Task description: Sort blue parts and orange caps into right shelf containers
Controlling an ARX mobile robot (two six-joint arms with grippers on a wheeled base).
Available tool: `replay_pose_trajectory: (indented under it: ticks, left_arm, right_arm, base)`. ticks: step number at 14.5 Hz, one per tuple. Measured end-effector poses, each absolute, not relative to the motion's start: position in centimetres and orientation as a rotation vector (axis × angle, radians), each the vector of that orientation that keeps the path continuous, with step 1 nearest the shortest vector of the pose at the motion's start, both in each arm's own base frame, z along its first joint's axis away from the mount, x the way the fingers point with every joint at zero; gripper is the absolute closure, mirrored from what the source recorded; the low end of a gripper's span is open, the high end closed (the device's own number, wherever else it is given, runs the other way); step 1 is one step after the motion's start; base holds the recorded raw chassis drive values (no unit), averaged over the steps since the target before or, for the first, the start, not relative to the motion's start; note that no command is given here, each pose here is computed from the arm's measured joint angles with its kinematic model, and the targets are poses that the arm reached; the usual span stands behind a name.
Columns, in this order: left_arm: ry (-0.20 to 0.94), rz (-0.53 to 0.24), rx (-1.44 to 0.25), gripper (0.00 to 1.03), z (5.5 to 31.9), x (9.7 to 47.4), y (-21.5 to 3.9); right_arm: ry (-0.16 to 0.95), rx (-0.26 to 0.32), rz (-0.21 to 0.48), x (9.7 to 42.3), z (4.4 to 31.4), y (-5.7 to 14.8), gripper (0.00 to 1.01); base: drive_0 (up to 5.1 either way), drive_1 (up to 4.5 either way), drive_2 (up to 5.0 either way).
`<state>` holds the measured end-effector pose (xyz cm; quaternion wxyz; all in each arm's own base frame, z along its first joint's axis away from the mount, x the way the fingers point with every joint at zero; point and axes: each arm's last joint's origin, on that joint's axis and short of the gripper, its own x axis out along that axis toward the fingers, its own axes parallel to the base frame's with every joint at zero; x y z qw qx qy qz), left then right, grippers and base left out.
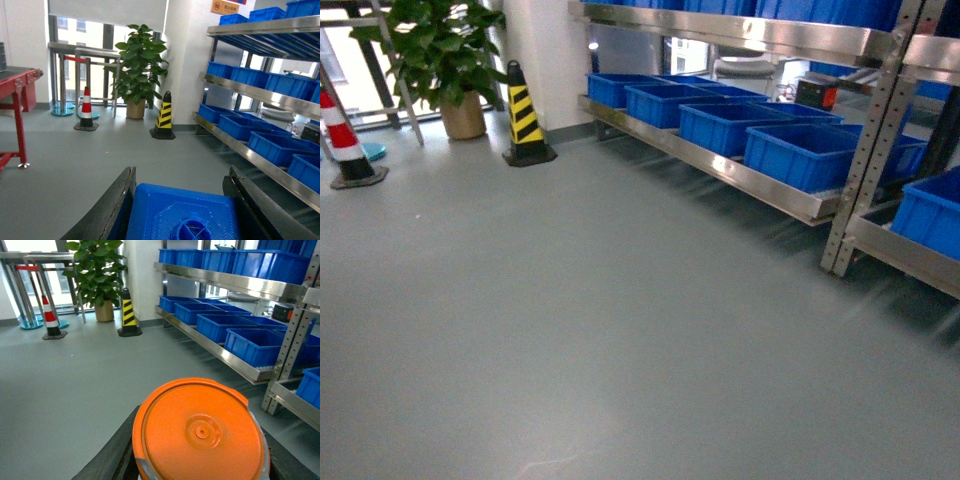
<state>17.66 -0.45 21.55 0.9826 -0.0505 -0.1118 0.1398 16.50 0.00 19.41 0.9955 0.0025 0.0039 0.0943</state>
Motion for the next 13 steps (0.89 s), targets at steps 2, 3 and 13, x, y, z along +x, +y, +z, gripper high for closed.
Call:
replay_pose_trajectory:
  ticks: [2,3,13]
  left_arm:
    - [-0.224,0.281,-0.101,0.56,21.54,17.66,-0.45]
    - [-0.224,0.281,-0.101,0.56,21.54,17.66,-0.45]
    - [-0.225,0.279,-0.101,0.56,21.55,17.66,-0.46]
  right_arm:
    - [0.008,0.005,0.189,16.5,19.41,0.0,0.57]
    - [0.008,0.005,0.189,16.5,19.4,0.0,0.57]
    - [0.008,0.005,0.188,16.5,19.41,0.0,0.57]
  base:
    - [-1.5,-1.48,-1.5]
    - [-1.6,-1.56,-1.6]
    - [-1.6,-1.62,-1.6]
